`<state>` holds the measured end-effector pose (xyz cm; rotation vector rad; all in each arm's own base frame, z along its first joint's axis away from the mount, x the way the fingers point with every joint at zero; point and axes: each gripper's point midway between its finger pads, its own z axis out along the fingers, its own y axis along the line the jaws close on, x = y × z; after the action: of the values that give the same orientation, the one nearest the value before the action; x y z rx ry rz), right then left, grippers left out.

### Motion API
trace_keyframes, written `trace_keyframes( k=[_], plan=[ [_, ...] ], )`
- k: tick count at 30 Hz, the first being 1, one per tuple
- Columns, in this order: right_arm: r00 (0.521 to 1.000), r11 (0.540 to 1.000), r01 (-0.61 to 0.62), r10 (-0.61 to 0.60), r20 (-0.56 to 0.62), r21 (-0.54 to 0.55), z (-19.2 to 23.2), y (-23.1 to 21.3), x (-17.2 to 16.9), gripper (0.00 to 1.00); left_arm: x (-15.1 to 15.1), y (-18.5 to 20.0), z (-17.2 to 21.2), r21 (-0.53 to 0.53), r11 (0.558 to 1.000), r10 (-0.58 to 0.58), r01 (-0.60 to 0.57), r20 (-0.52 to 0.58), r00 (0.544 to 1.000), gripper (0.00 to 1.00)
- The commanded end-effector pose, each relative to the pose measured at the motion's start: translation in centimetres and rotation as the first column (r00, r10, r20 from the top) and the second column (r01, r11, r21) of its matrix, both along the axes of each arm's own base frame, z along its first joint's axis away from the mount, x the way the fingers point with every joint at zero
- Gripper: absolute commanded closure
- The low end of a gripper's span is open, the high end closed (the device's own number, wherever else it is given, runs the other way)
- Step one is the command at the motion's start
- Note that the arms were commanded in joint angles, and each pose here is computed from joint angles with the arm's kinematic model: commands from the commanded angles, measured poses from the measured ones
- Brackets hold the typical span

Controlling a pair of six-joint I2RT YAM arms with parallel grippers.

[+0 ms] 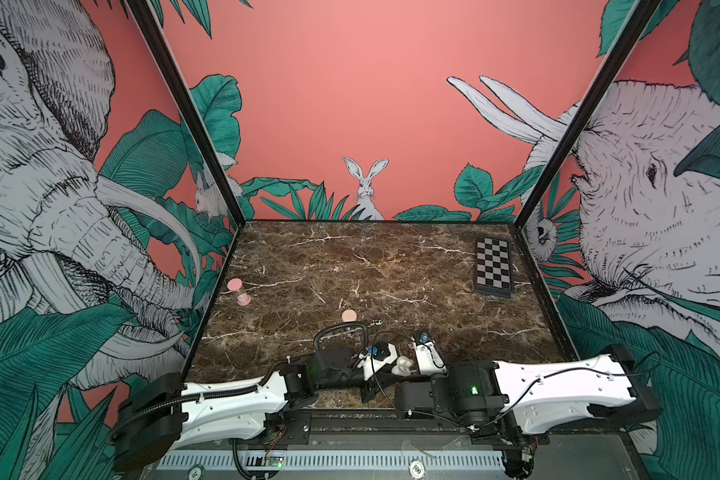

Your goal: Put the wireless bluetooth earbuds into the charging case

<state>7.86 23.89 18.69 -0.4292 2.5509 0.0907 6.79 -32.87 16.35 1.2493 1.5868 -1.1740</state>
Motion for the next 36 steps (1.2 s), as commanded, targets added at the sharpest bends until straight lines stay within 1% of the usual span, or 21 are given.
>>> trace_keyframes(
  k=[1, 3, 4, 5, 7, 8, 10, 11, 13, 14, 15, 16, 19, 22, 25, 27, 28, 30, 31, 33, 36],
  plan=[
    [0.997, 0.998, -0.060, 0.060, 0.053, -0.010, 1.0, 0.3, 0.7, 0.88, -0.8, 0.0, 1.5, -0.049, 0.998, -0.047, 0.046, -0.022, 0.999, 1.00],
    [0.995, 0.997, -0.073, 0.074, 0.062, -0.023, 1.0, 0.3, 0.8, 0.88, -1.1, 0.0, 1.9, -0.073, 0.996, -0.058, 0.056, -0.029, 0.998, 1.00],
    [0.995, 0.997, -0.064, 0.067, 0.073, -0.033, 0.9, 0.1, 1.0, 0.87, -0.8, 0.0, 1.9, -0.072, 0.997, -0.040, 0.039, -0.022, 0.999, 1.00],
    [0.996, 0.998, -0.052, 0.055, 0.077, -0.041, 0.8, -0.3, 1.1, 0.86, 0.4, 0.2, 1.5, -0.054, 0.998, 0.026, -0.026, 0.002, 1.000, 1.00],
    [0.995, 0.999, 0.010, -0.006, 0.097, -0.034, 1.2, -1.9, 1.5, 0.83, 3.8, 2.0, 0.5, 0.004, 0.973, 0.231, -0.231, 0.048, 0.972, 1.00],
    [0.996, 1.000, 0.012, -0.013, 0.090, 0.012, 1.5, -2.0, 1.5, 0.80, 4.8, 2.9, 0.6, -0.025, 0.954, 0.299, -0.298, 0.062, 0.952, 1.00],
    [0.998, 0.989, 0.054, -0.060, 0.036, 0.141, 1.3, -2.3, 1.4, 0.69, 5.7, 3.9, 1.0, -0.043, 0.930, 0.368, -0.365, 0.082, 0.926, 1.00],
    [0.997, 0.972, 0.072, -0.072, -0.007, 0.222, 1.1, -2.2, 1.3, 0.64, 6.3, 4.6, 1.3, -0.044, 0.914, 0.407, -0.404, 0.099, 0.908, 1.00],
    [0.994, 0.941, 0.109, -0.097, -0.053, 0.319, 0.7, -2.7, 1.8, 0.54, 7.5, 6.0, 3.0, -0.101, 0.868, 0.495, -0.486, 0.112, 0.862, 1.00],
    [0.992, 0.932, 0.126, -0.114, -0.055, 0.341, 0.9, -3.2, 2.3, 0.48, 7.9, 6.8, 4.2, -0.134, 0.847, 0.529, -0.514, 0.117, 0.841, 1.00],
    [0.989, 0.924, 0.150, -0.138, -0.059, 0.353, 1.0, -3.8, 2.9, 0.41, 8.7, 7.7, 5.4, -0.162, 0.808, 0.586, -0.566, 0.119, 0.802, 1.00],
    [0.988, 0.919, 0.152, -0.138, -0.064, 0.364, 1.1, -3.7, 3.4, 0.37, 9.2, 8.2, 6.2, -0.171, 0.788, 0.613, -0.591, 0.130, 0.779, 1.00],
    [0.990, 0.915, 0.141, -0.119, -0.081, 0.379, 1.6, -2.2, 5.8, 0.24, 10.5, 9.2, 7.8, -0.148, 0.750, 0.662, -0.645, 0.192, 0.725, 1.00],
    [0.983, 0.919, 0.148, -0.097, -0.155, 0.365, 1.2, 0.3, 9.2, 0.21, 11.0, 9.8, 8.6, -0.154, 0.741, 0.670, -0.653, 0.218, 0.709, 1.00],
    [0.974, 0.934, 0.142, -0.074, -0.212, 0.328, 0.8, 2.9, 12.7, 0.20, 10.6, 10.3, 9.3, -0.149, 0.764, 0.643, -0.628, 0.258, 0.721, 1.00],
    [0.968, 0.942, 0.164, -0.097, -0.230, 0.294, 1.0, 4.4, 15.8, 0.20, 10.3, 10.8, 9.1, -0.120, 0.775, 0.623, -0.621, 0.313, 0.717, 1.00],
    [0.964, 0.940, 0.181, -0.111, -0.242, 0.290, 0.9, 5.0, 17.0, 0.20, 9.9, 10.9, 9.1, -0.118, 0.791, 0.600, -0.600, 0.338, 0.725, 1.00],
    [0.938, 0.924, 0.248, -0.154, -0.311, 0.291, -0.5, 6.4, 19.7, 0.22, 8.7, 10.7, 9.2, -0.125, 0.838, 0.534, -0.531, 0.389, 0.751, 1.00],
    [0.923, 0.916, 0.271, -0.160, -0.350, 0.296, -1.3, 7.2, 20.7, 0.22, 8.4, 10.9, 9.3, -0.126, 0.846, 0.520, -0.517, 0.404, 0.752, 1.00],
    [0.895, 0.905, 0.324, -0.197, -0.400, 0.277, -2.5, 8.7, 22.6, 0.22, 8.3, 11.4, 9.3, -0.109, 0.849, 0.507, -0.517, 0.445, 0.738, 1.00],
    [0.859, 0.893, 0.392, -0.269, -0.435, 0.222, -4.0, 10.2, 25.0, 0.22, 8.7, 11.9, 8.8, -0.064, 0.844, 0.487, -0.533, 0.509, 0.709, 1.00]
  ],
)
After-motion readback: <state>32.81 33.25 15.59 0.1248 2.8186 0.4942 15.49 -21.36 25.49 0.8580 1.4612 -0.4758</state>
